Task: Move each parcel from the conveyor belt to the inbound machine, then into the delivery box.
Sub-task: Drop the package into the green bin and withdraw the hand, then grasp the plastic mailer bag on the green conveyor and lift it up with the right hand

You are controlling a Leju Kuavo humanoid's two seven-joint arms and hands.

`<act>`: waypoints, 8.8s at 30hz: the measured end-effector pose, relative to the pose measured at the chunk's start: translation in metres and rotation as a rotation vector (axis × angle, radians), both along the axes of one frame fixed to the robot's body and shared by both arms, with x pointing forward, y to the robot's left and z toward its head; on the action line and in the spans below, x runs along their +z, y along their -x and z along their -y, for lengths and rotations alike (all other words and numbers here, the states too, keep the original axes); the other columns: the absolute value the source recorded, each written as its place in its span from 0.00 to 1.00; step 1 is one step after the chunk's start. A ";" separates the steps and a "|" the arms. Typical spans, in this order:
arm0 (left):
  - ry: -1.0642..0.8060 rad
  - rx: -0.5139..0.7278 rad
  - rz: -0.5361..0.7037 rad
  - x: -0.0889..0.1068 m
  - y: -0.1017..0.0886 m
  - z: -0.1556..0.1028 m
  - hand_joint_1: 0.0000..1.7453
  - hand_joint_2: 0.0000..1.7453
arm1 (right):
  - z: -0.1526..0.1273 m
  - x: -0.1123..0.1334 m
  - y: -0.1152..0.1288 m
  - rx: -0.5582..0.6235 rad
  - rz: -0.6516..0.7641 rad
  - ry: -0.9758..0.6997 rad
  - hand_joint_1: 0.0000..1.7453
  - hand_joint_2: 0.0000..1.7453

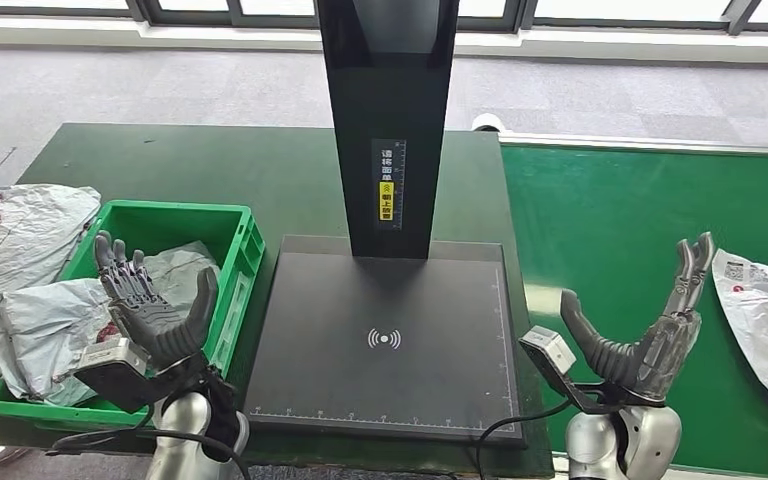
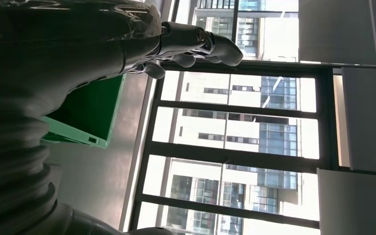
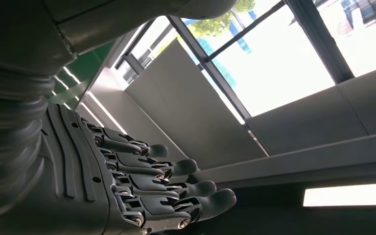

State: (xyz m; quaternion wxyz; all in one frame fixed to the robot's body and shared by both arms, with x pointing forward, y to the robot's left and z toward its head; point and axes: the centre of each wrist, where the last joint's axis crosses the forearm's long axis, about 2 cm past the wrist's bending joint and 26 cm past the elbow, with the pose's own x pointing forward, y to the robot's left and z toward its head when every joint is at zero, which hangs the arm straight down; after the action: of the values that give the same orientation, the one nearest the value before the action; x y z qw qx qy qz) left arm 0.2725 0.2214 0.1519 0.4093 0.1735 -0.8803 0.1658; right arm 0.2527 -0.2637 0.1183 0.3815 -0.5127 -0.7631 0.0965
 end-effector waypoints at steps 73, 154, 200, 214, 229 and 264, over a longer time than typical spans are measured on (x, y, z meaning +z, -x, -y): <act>0.017 -0.367 -0.184 -0.056 0.019 0.036 0.00 1.00 | -0.145 -0.082 0.011 0.499 -0.313 -0.615 0.00 1.00; 0.002 -0.421 -0.270 -0.078 0.028 0.041 0.00 1.00 | 0.096 -0.096 -0.026 -0.378 -0.774 0.290 0.00 1.00; -0.070 -0.452 -0.323 -0.089 0.034 0.043 0.00 1.00 | 0.199 -0.127 0.006 -0.561 -1.267 -0.236 0.00 1.00; -0.084 -0.439 -0.340 -0.093 0.030 0.041 0.00 1.00 | 0.198 -0.120 -0.011 -0.320 -1.408 -0.419 1.00 1.00; -0.116 -0.451 -0.345 -0.093 0.030 0.043 0.00 1.00 | 0.198 -0.115 -0.017 -0.318 -1.374 -0.397 1.00 1.00; -0.146 -0.436 -0.369 -0.098 0.033 0.038 0.00 1.00 | 0.044 -0.103 -0.029 -0.064 -0.888 0.107 1.00 1.00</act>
State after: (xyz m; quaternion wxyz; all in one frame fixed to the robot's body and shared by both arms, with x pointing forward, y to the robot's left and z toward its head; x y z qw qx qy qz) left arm 0.2396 0.1831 0.0544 0.5749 0.0365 -0.8171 -0.0240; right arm 0.2819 -0.3081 0.0154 0.6478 -0.4639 -0.5032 0.3345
